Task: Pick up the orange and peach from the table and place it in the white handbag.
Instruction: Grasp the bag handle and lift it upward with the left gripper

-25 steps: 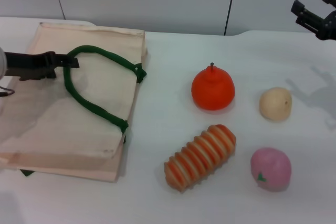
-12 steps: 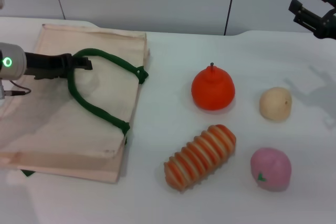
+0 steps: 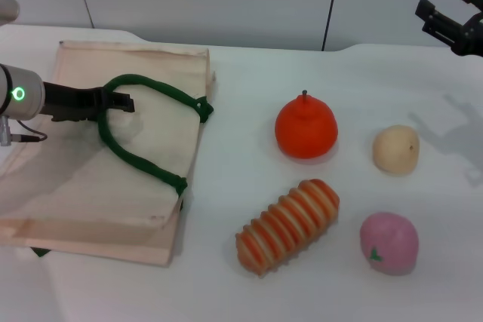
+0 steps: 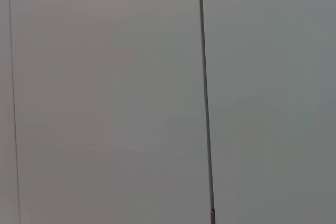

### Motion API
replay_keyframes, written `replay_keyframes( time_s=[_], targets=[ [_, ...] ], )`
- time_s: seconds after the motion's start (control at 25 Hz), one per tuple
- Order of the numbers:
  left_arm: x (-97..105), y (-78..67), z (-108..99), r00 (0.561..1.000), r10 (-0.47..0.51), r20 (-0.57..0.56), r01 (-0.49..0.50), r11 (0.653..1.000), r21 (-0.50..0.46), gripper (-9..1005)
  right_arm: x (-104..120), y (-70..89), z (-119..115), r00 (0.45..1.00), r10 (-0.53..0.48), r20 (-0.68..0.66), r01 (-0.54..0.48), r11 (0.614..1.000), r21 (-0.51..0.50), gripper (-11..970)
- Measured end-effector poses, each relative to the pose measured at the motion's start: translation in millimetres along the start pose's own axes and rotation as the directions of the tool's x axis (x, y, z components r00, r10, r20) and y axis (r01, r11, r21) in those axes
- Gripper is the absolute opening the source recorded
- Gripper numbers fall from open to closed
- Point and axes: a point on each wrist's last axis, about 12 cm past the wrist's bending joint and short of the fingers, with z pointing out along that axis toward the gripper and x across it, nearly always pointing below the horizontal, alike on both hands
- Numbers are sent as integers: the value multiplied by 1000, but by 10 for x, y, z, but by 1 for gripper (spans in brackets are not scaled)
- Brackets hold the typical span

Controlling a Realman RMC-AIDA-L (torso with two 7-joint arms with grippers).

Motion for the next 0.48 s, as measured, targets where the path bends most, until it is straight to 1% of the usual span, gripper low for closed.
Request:
replay_keyframes(
  time_s=[0.24,0.48],
  targets=[
    [-3,-7,2,1000,0,-3,0,1000,1,802,8,10,2,1000,5,0,-5,1000,-2,881],
    [-11,-24,15,999,-4,-37,3,1000,-13,672,7,19,3,1000,7,3,-7,1000,-7,881]
  ],
)
